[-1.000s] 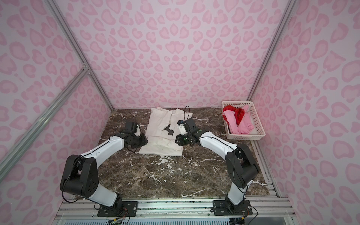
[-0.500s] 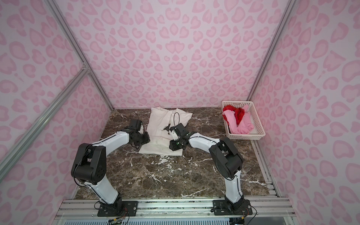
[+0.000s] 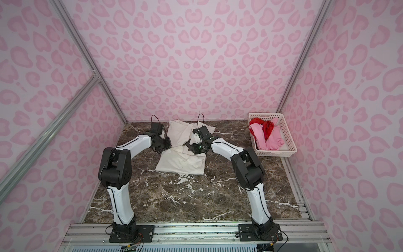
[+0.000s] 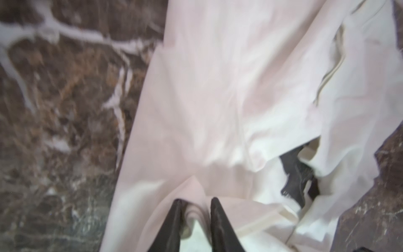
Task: Fold and stack t-shirts
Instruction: Smooth out the T-shirt at the center of the board.
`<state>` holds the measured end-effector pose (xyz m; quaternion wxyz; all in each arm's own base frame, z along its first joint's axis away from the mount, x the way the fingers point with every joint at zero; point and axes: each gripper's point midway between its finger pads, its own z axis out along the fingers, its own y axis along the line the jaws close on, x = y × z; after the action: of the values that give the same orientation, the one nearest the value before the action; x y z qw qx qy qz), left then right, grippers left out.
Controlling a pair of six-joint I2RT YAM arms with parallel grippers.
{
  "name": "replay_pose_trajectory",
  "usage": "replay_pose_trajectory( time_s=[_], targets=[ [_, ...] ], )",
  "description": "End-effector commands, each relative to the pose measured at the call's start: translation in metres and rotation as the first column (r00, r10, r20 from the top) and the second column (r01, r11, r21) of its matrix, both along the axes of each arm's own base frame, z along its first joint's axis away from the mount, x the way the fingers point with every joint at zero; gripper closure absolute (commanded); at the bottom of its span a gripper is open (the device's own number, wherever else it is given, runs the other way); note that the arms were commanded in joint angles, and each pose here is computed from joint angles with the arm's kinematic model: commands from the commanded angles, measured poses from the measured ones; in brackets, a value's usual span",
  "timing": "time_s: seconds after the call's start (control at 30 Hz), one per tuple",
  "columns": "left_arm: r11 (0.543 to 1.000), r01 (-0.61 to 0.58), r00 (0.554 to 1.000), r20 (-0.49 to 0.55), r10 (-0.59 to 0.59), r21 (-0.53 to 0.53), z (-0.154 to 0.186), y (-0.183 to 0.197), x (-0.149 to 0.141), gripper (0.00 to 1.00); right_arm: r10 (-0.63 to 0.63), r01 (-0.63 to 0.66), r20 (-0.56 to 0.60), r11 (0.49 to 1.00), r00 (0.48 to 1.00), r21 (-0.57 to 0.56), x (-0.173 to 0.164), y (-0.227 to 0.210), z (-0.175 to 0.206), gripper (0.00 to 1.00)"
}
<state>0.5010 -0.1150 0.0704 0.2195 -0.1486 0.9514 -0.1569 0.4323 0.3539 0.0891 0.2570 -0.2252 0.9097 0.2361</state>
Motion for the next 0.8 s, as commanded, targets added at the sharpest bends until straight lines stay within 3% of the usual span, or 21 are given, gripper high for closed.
replay_pose_trajectory(
  time_s=[0.0, 0.2, 0.47, 0.6, 0.77],
  targets=[
    [0.999, 0.006, 1.000, 0.000, -0.006, 0.041, 0.017, 0.005, 0.010, 0.75, 0.025, -0.025, 0.020, 1.000, 0.999, -0.017, -0.003, -0.002, 0.020, 0.64],
    [0.999, 0.001, 1.000, 0.031, -0.003, 0.048, 0.037, 0.010, 0.002, 0.74, 0.077, -0.077, -0.016, 0.997, 0.997, 0.010, -0.042, 0.004, 0.030, 0.62],
    [0.999, 0.008, 1.000, 0.020, -0.007, -0.046, 0.024, 0.004, -0.046, 0.74, 0.152, -0.149, -0.102, 0.988, 0.983, 0.035, -0.104, 0.020, 0.007, 0.62],
    [0.994, 0.025, 1.000, 0.018, -0.023, -0.106, 0.021, -0.006, -0.061, 0.74, 0.158, -0.155, -0.137, 0.987, 0.978, 0.031, -0.114, 0.023, -0.009, 0.62],
    [0.994, 0.028, 0.999, 0.018, -0.027, -0.105, 0.020, -0.008, -0.062, 0.74, 0.150, -0.151, -0.170, 0.988, 0.974, 0.005, -0.115, 0.021, -0.031, 0.61]
  ],
)
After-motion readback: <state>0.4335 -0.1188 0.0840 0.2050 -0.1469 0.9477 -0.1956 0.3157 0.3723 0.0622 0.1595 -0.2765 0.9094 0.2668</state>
